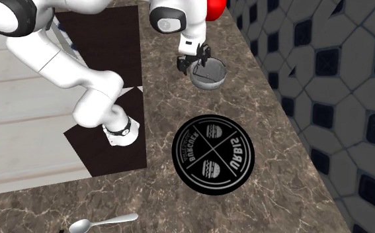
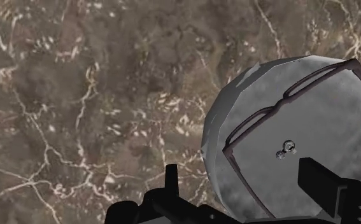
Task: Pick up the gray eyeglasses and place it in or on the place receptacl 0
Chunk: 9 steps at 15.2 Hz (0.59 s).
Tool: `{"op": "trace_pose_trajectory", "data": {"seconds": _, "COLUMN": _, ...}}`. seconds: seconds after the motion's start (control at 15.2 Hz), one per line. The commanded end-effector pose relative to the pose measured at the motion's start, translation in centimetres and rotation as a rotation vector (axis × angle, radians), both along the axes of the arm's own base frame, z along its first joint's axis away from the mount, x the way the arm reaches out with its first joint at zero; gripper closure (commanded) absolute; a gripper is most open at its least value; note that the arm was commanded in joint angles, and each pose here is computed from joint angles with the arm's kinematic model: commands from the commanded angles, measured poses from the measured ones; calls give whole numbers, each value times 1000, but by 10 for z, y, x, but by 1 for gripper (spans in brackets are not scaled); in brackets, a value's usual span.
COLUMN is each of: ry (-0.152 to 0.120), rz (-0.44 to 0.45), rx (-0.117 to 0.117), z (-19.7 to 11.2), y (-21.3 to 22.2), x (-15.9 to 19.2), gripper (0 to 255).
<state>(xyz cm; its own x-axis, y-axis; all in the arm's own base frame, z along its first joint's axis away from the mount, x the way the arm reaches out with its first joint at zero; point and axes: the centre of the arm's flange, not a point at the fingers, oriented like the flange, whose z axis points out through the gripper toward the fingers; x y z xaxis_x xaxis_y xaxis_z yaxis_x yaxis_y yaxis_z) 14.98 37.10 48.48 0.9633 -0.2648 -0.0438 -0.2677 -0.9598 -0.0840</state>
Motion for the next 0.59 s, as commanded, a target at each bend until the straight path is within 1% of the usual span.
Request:
{"op": "trace_pose_trajectory", "data": {"seconds": 0.0, "ry": 0, "rz": 0, "rx": -1, "z": 23, "y": -4, "x": 1, "gripper": 0}}
{"op": "trace_pose_trajectory", "data": {"seconds": 0.07, "ry": 0, "rz": 0, "rx": -1, "z": 33, "y": -5, "x": 1, "gripper": 0}}
{"op": "trace_pose_trajectory", "data": {"seconds": 0.53, "ry": 0, "rz": 0, "rx": -1, "z": 33, "y": -5, "x": 1, "gripper": 0}}
